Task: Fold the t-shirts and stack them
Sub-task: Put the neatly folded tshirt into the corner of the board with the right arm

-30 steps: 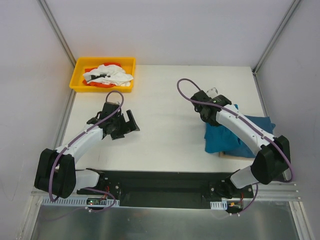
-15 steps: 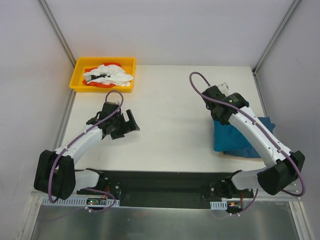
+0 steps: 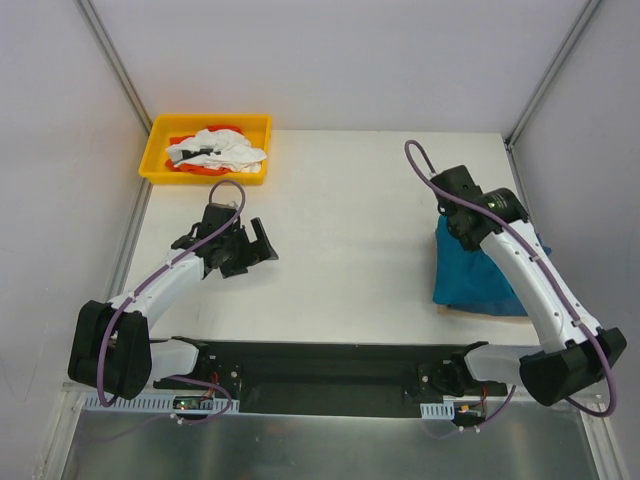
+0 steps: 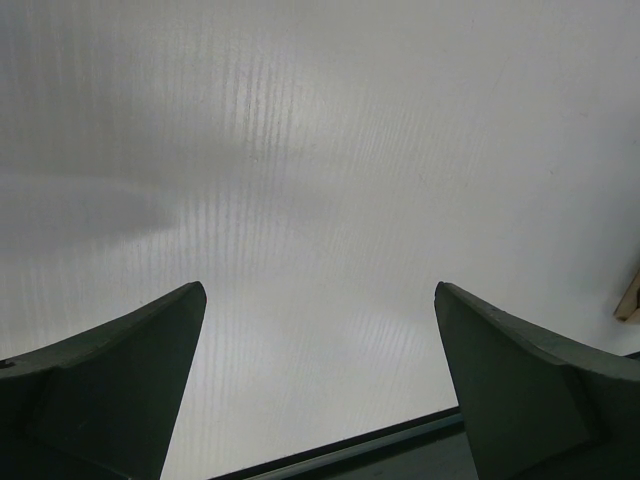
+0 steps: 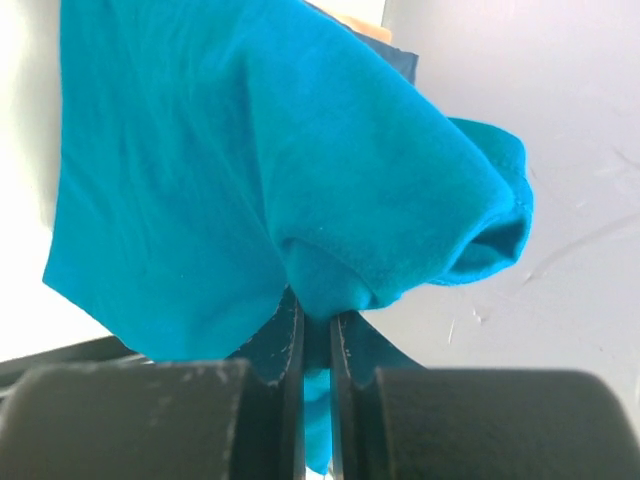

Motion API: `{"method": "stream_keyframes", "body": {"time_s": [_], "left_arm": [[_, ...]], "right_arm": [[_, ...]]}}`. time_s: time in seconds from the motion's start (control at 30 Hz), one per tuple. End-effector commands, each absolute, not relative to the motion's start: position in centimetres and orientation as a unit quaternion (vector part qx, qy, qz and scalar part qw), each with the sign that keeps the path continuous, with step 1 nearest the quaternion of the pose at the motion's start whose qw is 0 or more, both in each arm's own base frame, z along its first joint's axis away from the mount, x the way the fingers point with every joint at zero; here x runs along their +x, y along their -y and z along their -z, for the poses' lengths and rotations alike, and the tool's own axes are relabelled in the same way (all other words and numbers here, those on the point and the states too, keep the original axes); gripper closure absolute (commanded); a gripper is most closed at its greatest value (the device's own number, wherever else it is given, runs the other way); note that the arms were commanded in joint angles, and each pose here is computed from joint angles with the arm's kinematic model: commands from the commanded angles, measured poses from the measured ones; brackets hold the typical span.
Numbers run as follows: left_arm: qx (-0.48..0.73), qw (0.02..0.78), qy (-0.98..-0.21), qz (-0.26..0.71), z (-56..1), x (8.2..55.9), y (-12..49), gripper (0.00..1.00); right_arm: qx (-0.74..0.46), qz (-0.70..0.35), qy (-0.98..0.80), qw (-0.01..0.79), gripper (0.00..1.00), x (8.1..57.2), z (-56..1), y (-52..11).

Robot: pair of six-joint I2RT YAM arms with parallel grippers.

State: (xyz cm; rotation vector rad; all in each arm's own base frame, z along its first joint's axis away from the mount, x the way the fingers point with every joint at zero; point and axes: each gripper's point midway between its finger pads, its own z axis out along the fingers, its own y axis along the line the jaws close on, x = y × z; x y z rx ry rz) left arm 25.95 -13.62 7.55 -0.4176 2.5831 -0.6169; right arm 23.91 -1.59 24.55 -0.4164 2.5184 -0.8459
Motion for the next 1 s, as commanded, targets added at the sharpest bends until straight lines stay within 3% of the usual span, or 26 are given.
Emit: {"method": "stream_keyframes", "body": {"time_s": [0.0, 0.17, 0.4, 0.97], "left_arm": [[-0.133, 0.239, -0.934, 0.23, -8.0, 26.3, 13.7, 0.01], [-0.129, 0.234, -0.935, 0.232, -7.6, 26.4, 13.8, 0.01], [-0.126, 0.235, -0.936, 0.229, -7.5, 26.4, 13.7, 0.01], [-0.124, 0.24, -0.935, 0.23, -7.6, 26.4, 13.3, 0.01]], "right_arm": [[-0.185, 0.292, -0.91, 0.23, 0.99, 23.7, -24.9, 2.9], [-0.183, 0.253, -0.926, 0.214, 0.99, 24.6, -23.7, 3.3], [-0.177, 0.286, -0.929, 0.152, 0.99, 26.8, -21.7, 5.9], [-0.122, 0.292, -0.943, 0.101, 0.99, 30.1, -18.0, 12.6]]}}
